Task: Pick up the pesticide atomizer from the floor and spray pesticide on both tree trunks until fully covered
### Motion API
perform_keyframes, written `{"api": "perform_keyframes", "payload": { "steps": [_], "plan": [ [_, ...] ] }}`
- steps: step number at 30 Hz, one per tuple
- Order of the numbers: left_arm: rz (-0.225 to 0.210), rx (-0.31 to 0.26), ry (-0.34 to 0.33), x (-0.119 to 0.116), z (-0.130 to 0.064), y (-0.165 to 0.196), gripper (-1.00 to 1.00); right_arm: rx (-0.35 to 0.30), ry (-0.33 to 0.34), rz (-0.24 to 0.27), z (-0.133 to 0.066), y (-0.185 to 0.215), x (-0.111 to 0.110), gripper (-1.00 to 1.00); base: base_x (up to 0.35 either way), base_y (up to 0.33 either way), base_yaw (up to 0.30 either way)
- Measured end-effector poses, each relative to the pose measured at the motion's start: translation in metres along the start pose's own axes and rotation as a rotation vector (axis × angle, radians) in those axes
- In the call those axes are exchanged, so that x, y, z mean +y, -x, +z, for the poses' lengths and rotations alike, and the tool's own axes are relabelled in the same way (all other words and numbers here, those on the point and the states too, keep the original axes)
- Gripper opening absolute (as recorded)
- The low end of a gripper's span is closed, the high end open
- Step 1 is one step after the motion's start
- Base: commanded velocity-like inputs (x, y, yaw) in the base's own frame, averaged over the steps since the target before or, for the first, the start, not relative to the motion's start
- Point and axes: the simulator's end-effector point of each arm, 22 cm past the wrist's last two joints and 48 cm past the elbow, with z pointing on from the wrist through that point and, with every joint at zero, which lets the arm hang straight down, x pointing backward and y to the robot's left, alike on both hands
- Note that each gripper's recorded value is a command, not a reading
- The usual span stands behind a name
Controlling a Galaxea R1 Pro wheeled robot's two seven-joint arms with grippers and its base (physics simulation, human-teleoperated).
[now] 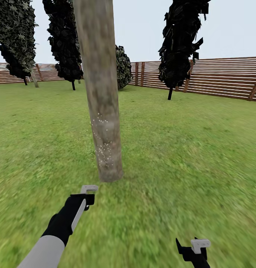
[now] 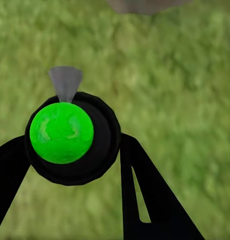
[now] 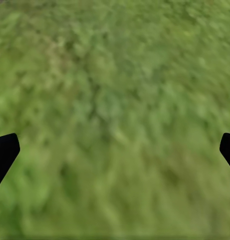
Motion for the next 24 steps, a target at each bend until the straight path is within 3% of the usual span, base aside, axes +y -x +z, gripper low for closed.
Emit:
{"api": "perform_keyframes", "payload": {
  "steps": [4,18,22,24],
  "plan": [
    [0.0,0.0,-0.008,-0.006,0.0,-0.001,-1.0,0.0,-0.001,0.0,0.0,0.0,-0.001,1.0,0.036,-0.089,0.0],
    [-0.002,-0.021,-0.007,-0.007,0.003,0.003,-1.0,0.001,0.002,0.0,0.0,-0.001,0.001,1.0,0.125,-0.255,0.0],
    [-0.015,-0.025,0.076,0.012,0.001,0.007,-1.0,0.001,0.004,0.001,0.0,-0.001,0.001,1.0,0.165,-0.26,0.0],
    [-0.03,-0.015,0.087,0.015,0.003,0.003,-1.0,0.001,0.004,0.001,0.0,-0.001,0.001,1.0,0.165,-0.259,0.0]
  ]
}}
